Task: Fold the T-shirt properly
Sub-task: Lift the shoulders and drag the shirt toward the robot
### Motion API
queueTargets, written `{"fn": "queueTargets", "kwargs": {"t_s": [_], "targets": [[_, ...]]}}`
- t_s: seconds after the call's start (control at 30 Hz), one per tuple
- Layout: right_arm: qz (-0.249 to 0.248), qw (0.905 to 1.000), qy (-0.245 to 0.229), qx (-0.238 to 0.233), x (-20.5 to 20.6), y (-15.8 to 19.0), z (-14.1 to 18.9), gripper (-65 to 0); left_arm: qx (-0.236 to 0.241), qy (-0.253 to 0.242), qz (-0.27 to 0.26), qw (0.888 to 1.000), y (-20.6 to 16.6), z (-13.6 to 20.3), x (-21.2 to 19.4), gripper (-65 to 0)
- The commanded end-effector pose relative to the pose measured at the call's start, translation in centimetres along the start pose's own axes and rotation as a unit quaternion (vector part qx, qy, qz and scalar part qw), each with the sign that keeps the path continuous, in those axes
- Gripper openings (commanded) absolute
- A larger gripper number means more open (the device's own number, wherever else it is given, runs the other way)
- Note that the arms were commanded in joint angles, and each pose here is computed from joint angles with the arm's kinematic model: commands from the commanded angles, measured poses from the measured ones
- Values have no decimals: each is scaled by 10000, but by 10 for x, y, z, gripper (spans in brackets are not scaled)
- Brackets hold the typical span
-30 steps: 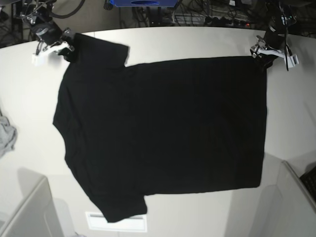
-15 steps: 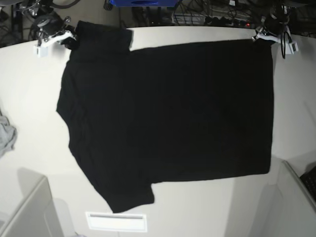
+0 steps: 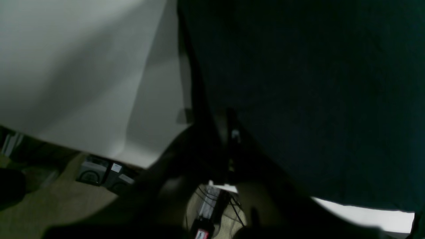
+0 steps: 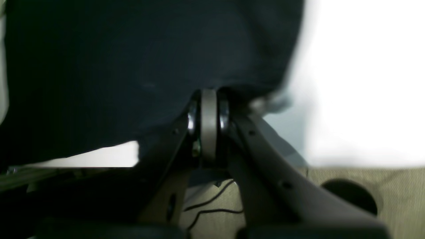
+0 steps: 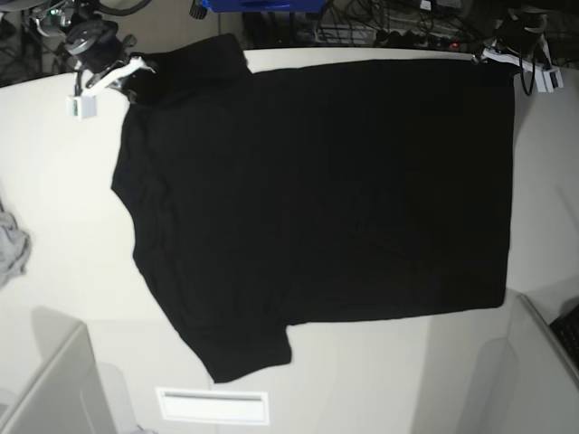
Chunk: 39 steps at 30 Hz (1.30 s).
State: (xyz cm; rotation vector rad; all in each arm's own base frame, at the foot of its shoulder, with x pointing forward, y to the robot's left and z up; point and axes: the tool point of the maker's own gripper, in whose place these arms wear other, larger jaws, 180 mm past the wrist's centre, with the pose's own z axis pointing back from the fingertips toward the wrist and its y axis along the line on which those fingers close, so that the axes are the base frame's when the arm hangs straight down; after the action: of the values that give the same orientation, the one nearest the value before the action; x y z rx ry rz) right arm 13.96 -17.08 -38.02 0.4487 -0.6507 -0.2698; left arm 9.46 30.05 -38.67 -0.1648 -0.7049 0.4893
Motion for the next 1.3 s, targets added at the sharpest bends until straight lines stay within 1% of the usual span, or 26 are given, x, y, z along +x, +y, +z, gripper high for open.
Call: {"fn": "queueTargets", "kwargs": {"t_s": [0.0, 0.07, 0.13, 0.23, 0.37, 0.53, 0.67, 0.77, 1.03, 1.13, 1.2, 1.27], "targets": [[129, 9997, -167, 144, 12, 9, 1, -650, -66, -48, -68, 9999, -5, 2, 10, -650], [172, 9992, -237, 259, 19, 17, -5, -650, -127, 146, -83, 9998, -11, -2, 10, -650], [215, 9988, -324, 303, 28, 20, -8, -650, -87, 245, -46, 9997, -9, -2, 14, -650], [295, 9984, -327, 355, 40, 23, -13, -650, -20, 184, 117, 9998, -8, -1, 23, -650], [413, 9974, -395, 450, 61, 31, -23, -650, 18, 181, 168, 9997, -6, -2, 34, -650], [154, 9969, -586, 509, 90, 36, -38, -650, 43, 49, 224, 9997, -4, -3, 43, -650], [-35, 9961, -664, 572, 106, 35, -51, -650, 37, -7, 286, 9996, -5, -6, 47, -650], [-199, 9965, -490, 655, 110, 34, -66, -650, 83, -99, 774, 9969, -5, -14, 50, -650], [-495, 9944, -408, 835, 124, 33, -92, -650, -86, -178, 1097, 9938, -7, -34, 58, -650], [-488, 9937, -482, 890, 133, 36, -95, -650, -122, -227, 1146, 9931, -9, -38, 62, -650], [-463, 9930, -557, 930, 142, 40, -95, -650, -63, -255, 1329, 9908, -8, -39, 65, -650], [-590, 9922, -620, 910, 150, 41, -96, -650, -49, -304, 1481, 9885, -8, -40, 70, -650]]}}
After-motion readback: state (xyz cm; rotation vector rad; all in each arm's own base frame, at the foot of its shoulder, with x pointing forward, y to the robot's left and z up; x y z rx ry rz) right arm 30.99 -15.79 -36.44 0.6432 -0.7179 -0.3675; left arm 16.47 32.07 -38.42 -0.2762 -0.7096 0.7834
